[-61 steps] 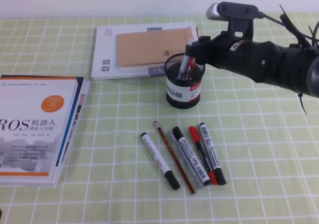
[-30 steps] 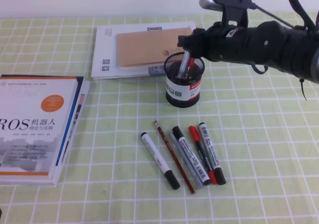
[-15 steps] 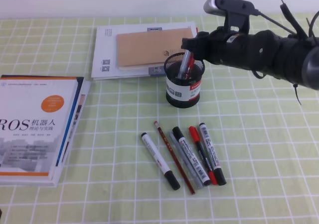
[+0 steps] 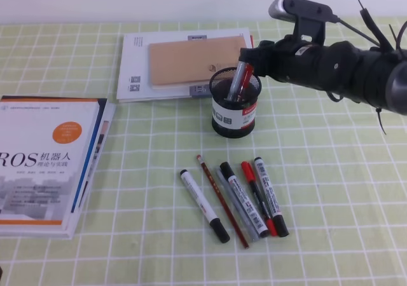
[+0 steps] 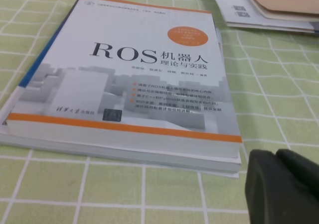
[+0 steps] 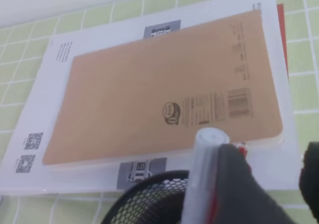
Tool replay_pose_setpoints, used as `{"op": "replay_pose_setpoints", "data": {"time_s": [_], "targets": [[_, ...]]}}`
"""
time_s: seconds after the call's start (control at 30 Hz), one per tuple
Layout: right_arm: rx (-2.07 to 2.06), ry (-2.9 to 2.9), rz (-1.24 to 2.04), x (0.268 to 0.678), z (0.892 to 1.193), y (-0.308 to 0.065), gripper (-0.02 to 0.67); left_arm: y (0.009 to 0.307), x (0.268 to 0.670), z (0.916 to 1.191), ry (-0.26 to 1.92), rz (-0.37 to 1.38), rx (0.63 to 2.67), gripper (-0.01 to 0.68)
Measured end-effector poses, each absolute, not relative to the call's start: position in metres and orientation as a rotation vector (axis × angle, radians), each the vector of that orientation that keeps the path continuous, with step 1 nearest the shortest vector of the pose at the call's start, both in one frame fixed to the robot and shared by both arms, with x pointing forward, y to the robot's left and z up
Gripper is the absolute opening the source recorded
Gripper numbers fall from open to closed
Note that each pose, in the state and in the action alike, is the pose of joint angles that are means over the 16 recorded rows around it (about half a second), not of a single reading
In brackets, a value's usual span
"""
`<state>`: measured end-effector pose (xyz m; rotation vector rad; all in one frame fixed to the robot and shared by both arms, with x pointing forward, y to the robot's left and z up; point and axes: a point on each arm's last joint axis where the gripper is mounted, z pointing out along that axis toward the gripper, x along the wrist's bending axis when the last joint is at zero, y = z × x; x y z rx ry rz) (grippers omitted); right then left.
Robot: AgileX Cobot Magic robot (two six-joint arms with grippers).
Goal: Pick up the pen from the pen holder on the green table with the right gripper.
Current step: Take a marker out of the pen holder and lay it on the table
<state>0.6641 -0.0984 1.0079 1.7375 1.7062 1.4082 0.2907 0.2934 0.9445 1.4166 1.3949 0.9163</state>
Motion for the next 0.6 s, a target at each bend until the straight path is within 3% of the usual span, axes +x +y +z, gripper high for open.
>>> {"op": "replay_pose_setpoints", "data": {"time_s": [0.6], "targets": [[1.755,1.673,1.415,0.6672,1.0025,-0.0986,0.24,0.2934,0.2907,0.9445,1.395,0.916,1.417,-0.008]]}}
